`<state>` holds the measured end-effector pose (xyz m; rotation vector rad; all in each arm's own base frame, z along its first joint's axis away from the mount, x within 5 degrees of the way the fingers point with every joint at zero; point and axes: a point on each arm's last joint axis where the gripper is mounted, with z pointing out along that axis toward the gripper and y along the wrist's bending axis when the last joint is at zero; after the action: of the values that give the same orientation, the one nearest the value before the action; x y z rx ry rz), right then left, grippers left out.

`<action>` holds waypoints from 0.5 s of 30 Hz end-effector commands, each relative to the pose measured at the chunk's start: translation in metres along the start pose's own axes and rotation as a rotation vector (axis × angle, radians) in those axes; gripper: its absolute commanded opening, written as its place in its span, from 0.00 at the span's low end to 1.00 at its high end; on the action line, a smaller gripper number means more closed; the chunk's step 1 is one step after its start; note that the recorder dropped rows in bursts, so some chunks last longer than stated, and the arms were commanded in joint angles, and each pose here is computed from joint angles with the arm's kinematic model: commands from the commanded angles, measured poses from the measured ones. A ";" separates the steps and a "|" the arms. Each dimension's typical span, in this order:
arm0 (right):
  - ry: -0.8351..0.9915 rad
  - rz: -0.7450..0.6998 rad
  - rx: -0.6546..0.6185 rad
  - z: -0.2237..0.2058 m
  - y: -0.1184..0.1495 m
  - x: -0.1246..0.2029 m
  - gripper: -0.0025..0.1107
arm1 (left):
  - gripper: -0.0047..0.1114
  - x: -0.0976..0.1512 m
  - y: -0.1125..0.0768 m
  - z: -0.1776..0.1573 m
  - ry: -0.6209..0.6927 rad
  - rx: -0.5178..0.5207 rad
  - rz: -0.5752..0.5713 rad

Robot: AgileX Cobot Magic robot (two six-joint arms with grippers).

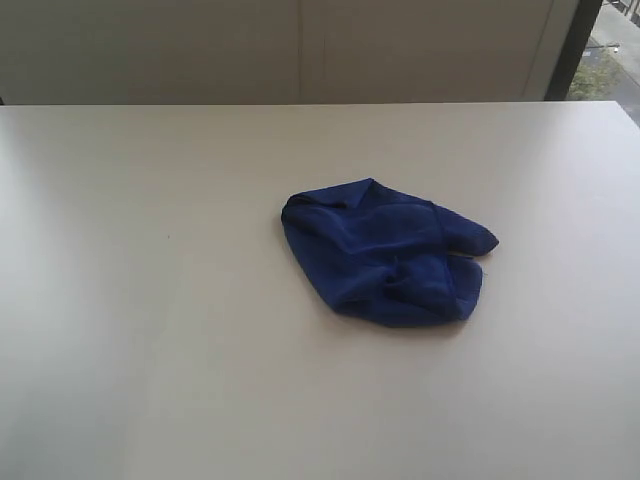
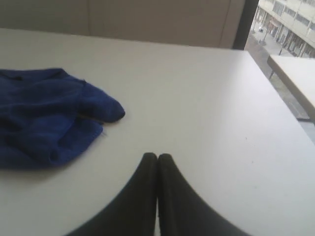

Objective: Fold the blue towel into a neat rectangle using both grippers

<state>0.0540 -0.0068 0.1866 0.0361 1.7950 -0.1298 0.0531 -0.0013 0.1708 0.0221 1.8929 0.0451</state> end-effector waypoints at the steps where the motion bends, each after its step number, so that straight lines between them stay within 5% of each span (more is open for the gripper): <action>1: -0.177 -0.005 0.003 -0.001 0.000 -0.015 0.02 | 0.04 0.001 0.000 0.000 -0.003 -0.001 -0.008; 8: -0.437 -0.006 0.003 -0.008 0.000 -0.037 0.02 | 0.04 0.001 0.000 0.000 -0.003 -0.001 -0.008; 15: -0.445 -0.006 0.003 -0.009 0.000 -0.038 0.02 | 0.04 0.001 0.000 0.000 -0.003 -0.001 -0.008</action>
<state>0.0548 -0.0040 0.2248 0.0053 1.3705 -0.1241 0.0531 -0.0013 0.1708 0.0221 1.8929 0.0451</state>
